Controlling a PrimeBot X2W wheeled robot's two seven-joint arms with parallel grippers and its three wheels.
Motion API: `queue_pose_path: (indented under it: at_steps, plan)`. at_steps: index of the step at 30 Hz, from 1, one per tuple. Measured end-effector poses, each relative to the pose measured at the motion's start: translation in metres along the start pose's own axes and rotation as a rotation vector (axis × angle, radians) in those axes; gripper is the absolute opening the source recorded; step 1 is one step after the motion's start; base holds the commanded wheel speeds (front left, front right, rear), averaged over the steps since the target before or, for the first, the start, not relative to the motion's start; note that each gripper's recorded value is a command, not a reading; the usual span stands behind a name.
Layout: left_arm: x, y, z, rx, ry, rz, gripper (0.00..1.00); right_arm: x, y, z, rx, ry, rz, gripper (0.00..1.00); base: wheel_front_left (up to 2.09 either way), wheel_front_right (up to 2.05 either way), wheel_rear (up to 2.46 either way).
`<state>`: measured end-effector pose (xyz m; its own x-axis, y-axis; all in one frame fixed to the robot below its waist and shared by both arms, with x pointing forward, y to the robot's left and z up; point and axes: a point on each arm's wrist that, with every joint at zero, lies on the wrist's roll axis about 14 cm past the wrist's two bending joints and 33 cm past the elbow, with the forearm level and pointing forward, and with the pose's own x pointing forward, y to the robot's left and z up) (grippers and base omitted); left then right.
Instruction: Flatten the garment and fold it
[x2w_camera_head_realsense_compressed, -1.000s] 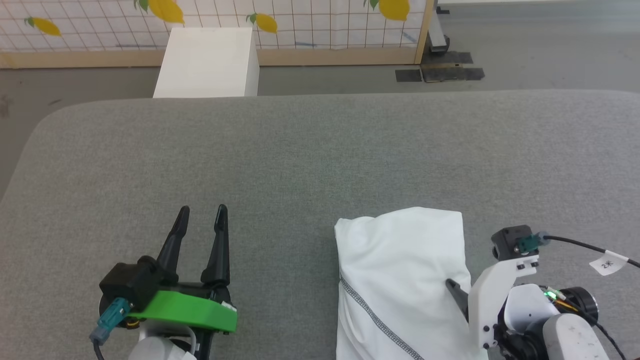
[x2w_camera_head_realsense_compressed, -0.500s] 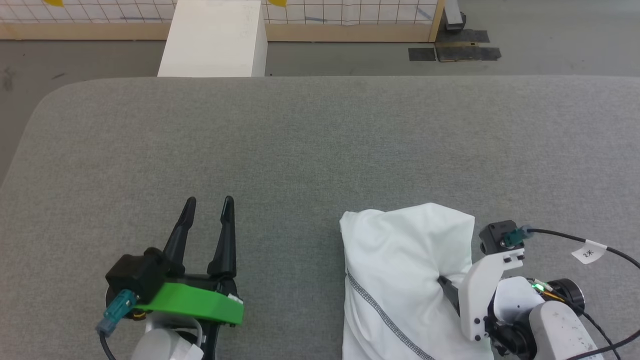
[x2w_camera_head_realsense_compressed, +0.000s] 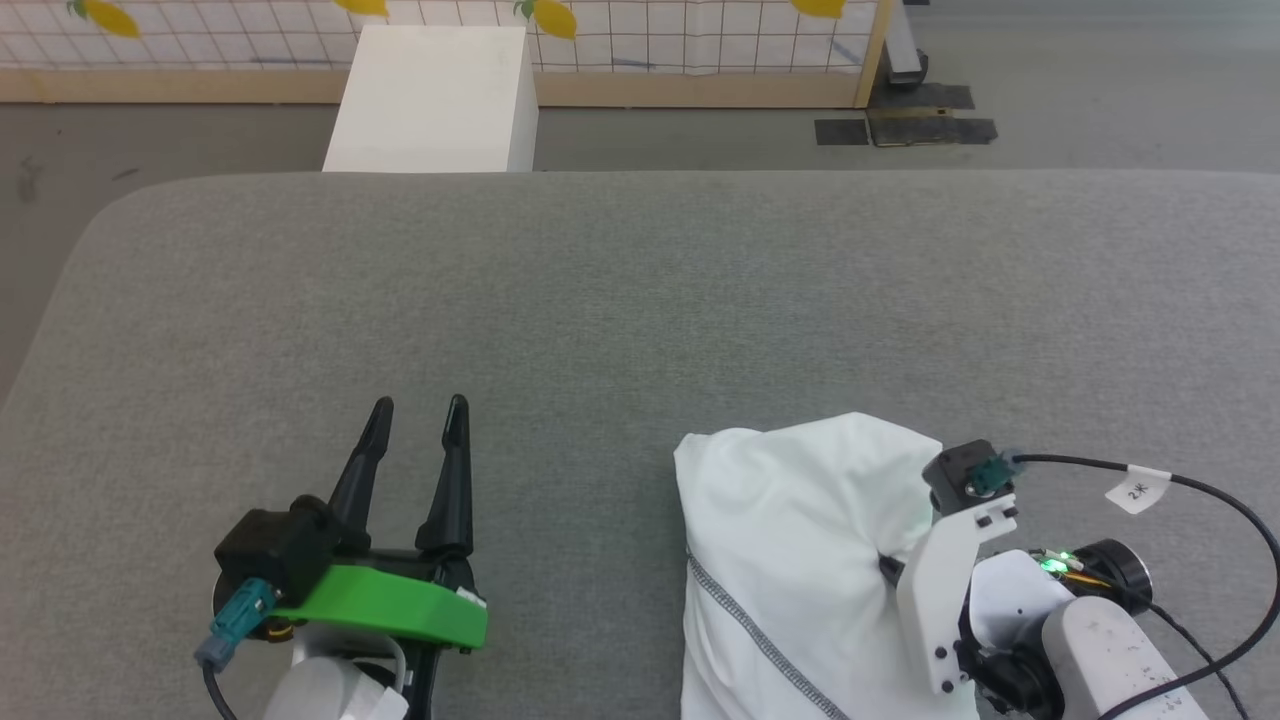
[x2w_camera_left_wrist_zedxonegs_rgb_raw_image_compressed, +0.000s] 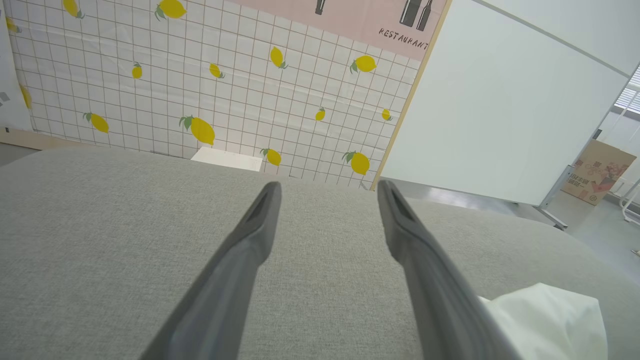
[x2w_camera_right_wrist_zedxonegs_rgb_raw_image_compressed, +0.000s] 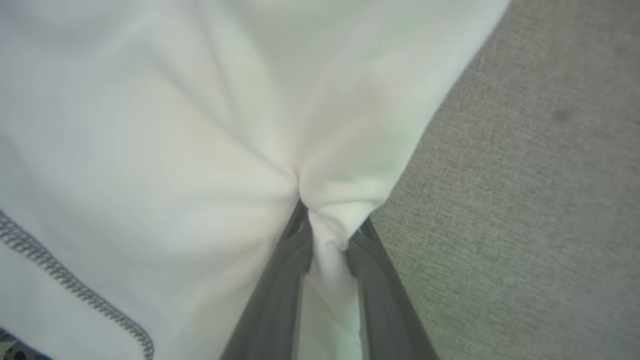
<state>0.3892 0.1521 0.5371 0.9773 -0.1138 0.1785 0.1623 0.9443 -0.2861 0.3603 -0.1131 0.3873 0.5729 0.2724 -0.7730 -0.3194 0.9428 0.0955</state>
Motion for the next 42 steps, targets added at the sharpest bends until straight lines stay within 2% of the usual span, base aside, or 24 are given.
queue_pose_path:
  at_steps: [5, 11, 14, 16, 26, 34, 42]
  plan:
    - [0.007, -0.013, 0.000, -0.011, -0.007, -0.040, 1.00, -0.021, -0.024, -0.005, -0.105, 0.023, -0.033, 0.00, 0.00, 0.00, 0.00]
    - [0.025, -0.035, -0.004, -0.025, -0.011, -0.110, 1.00, -0.056, -0.094, -0.008, -0.169, 0.060, -0.176, 0.00, 0.00, 0.00, 0.00]
    - [0.039, -0.049, -0.010, -0.033, -0.007, -0.154, 1.00, -0.073, -0.128, -0.005, -0.160, 0.060, -0.252, 0.00, 0.00, 0.00, 0.00]
    - [0.057, -0.061, -0.020, -0.040, -0.001, -0.194, 1.00, -0.085, -0.162, -0.006, -0.126, 0.061, -0.328, 0.00, 0.00, 0.00, 0.00]
    - [0.101, -0.087, -0.077, -0.007, 0.122, -0.314, 1.00, -0.102, -0.264, -0.007, 0.046, 0.048, -0.564, 0.00, 0.00, 0.00, 0.00]
    - [0.118, -0.092, -0.126, 0.004, 0.231, -0.369, 1.00, -0.114, -0.331, -0.022, 0.095, 0.121, -0.738, 0.00, 0.00, 0.00, 0.00]
    - [0.121, -0.084, -0.168, -0.004, 0.321, -0.366, 1.00, -0.116, -0.375, -0.010, 0.070, 0.100, -0.854, 0.00, 0.00, 0.00, 0.00]
